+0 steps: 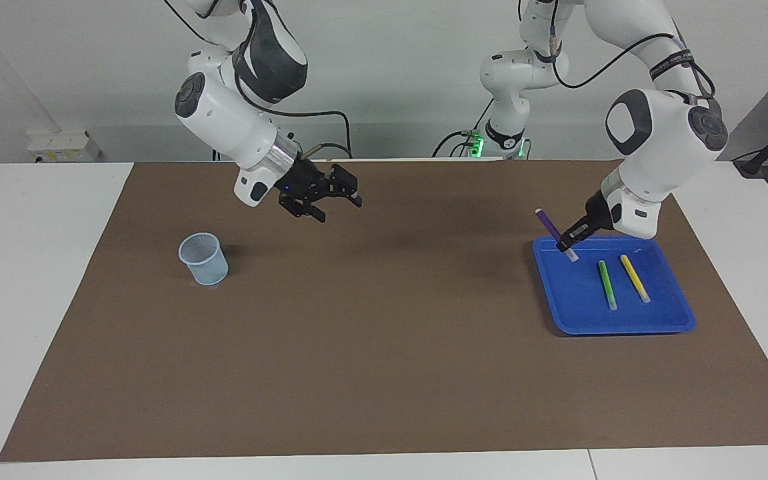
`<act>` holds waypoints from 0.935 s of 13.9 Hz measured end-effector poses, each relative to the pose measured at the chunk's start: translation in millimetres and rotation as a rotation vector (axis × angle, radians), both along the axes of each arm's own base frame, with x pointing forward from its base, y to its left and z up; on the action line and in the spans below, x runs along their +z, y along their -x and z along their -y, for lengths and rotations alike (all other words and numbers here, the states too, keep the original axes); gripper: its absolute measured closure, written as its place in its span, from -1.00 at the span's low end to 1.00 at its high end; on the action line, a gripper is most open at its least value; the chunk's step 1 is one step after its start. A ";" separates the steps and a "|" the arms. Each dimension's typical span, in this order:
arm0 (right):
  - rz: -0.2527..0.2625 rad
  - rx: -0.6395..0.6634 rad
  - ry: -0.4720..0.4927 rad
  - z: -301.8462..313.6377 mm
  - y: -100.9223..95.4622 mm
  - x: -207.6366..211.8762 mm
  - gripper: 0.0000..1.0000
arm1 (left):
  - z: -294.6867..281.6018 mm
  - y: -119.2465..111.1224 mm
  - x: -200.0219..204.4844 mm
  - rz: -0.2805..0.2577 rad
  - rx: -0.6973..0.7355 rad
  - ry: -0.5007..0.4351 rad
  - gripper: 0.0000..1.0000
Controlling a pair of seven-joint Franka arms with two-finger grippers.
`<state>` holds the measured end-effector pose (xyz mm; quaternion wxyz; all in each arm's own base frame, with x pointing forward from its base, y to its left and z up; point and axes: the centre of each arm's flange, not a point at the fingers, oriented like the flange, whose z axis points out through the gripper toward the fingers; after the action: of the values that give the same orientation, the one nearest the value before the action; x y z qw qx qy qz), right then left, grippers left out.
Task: Transfer and insert pens with both arms
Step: 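Lift the purple pen with the left gripper toward the right gripper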
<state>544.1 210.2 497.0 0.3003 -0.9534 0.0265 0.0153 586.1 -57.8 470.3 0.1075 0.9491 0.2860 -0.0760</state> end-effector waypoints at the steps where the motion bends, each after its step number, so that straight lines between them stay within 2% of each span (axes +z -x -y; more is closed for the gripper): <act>1: -0.002 0.003 -0.001 -2.1 1.0 -0.8 -1.00 | 7.7 1.8 3.3 -0.017 0.061 0.014 0.66; 5: -0.020 -0.034 -0.059 -27.5 7.5 2.4 -1.00 | 49.0 7.9 10.2 -0.109 0.291 0.100 0.66; 10: -0.018 -0.265 -0.116 -128.3 42.5 18.4 -1.00 | 81.5 17.3 16.7 -0.211 0.456 0.191 0.66; 13: -0.023 -0.400 -0.184 -155.2 49.3 18.5 -1.00 | 86.7 26.7 23.9 -0.261 0.530 0.261 0.66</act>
<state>494.9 365.3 515.5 0.3826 -0.8976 0.2168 -0.0315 559.4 -144.6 494.3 0.2065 0.8021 0.5224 -0.2025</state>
